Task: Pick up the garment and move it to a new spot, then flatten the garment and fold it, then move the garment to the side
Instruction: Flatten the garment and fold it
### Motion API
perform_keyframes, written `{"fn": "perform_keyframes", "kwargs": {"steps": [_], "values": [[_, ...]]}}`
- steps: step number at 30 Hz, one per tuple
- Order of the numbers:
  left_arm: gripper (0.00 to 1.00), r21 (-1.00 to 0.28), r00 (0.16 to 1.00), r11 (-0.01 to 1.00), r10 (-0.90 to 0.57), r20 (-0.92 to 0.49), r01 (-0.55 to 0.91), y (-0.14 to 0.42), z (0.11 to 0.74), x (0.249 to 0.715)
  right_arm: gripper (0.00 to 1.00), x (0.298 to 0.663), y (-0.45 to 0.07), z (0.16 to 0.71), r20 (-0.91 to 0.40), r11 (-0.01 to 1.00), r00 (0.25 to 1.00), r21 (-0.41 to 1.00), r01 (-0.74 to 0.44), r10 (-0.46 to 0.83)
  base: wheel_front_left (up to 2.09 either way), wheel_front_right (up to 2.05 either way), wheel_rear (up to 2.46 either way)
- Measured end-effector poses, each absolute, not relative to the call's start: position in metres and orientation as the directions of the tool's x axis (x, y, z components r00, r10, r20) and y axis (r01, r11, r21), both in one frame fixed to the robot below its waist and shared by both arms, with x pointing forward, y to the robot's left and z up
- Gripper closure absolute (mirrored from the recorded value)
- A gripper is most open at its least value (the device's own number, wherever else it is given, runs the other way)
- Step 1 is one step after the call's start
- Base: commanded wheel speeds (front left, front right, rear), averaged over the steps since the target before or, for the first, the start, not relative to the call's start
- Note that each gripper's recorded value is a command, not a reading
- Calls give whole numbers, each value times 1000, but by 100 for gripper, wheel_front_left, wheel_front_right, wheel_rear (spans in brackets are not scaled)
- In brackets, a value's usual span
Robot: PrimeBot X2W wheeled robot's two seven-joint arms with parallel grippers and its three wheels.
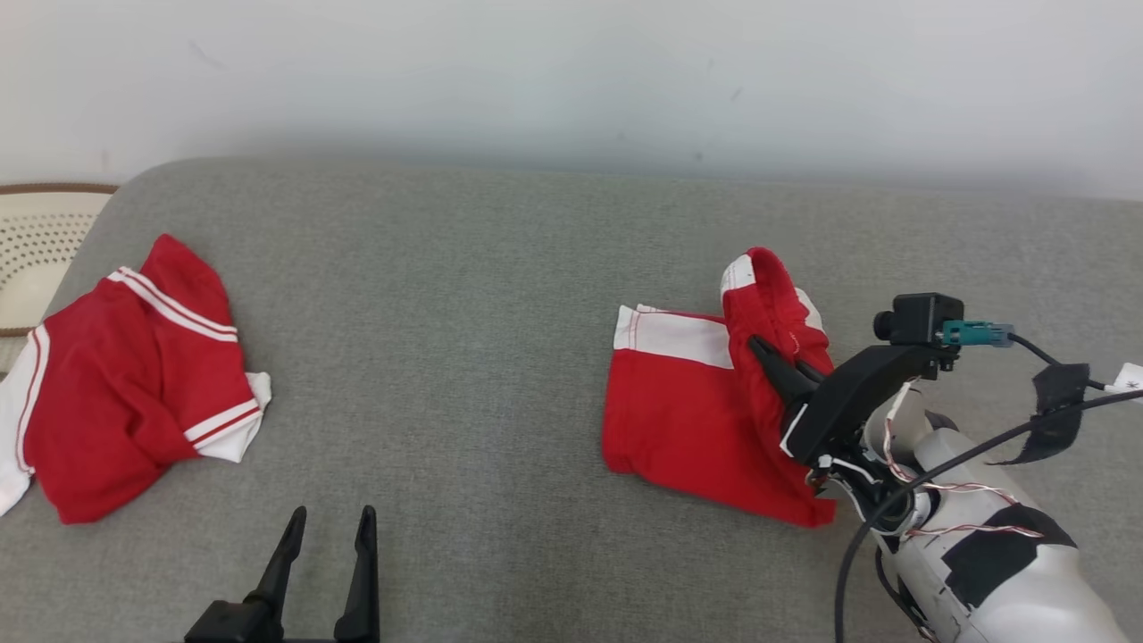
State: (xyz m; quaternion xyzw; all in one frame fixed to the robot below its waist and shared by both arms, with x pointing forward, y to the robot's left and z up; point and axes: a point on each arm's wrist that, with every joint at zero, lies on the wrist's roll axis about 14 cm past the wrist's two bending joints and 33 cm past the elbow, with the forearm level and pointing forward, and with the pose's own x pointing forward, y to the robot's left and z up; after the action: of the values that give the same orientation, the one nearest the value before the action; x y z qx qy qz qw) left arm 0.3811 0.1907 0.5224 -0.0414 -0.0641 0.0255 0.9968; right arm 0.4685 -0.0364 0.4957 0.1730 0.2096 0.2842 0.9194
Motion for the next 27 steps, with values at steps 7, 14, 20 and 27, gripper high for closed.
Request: {"fn": "perform_keyframes", "kwargs": {"steps": [7, 14, 20, 27], "values": [[0, -86, 992, 996, 44, 121, -33, 187, 522, 379, 100, 473, -10, 481, -326, 770, 715, 437, -465, 618, 0, 0, 0], [0, -93, 993, 995, 50, 111, -39, 187, 519, 379, 91, 479, 3, 466, -345, 780, 712, 414, -469, 611, 0, 0, 0], [0, -97, 993, 994, 55, 106, -45, 188, 517, 380, 0, 480, 6, 465, -329, 777, 720, 421, -467, 611, 0, 0, 0], [0, -100, 991, 993, 67, 116, -55, 191, 520, 379, 0, 491, -11, 501, -166, 783, 788, 349, -515, 593, 0, 0, 0]]}}
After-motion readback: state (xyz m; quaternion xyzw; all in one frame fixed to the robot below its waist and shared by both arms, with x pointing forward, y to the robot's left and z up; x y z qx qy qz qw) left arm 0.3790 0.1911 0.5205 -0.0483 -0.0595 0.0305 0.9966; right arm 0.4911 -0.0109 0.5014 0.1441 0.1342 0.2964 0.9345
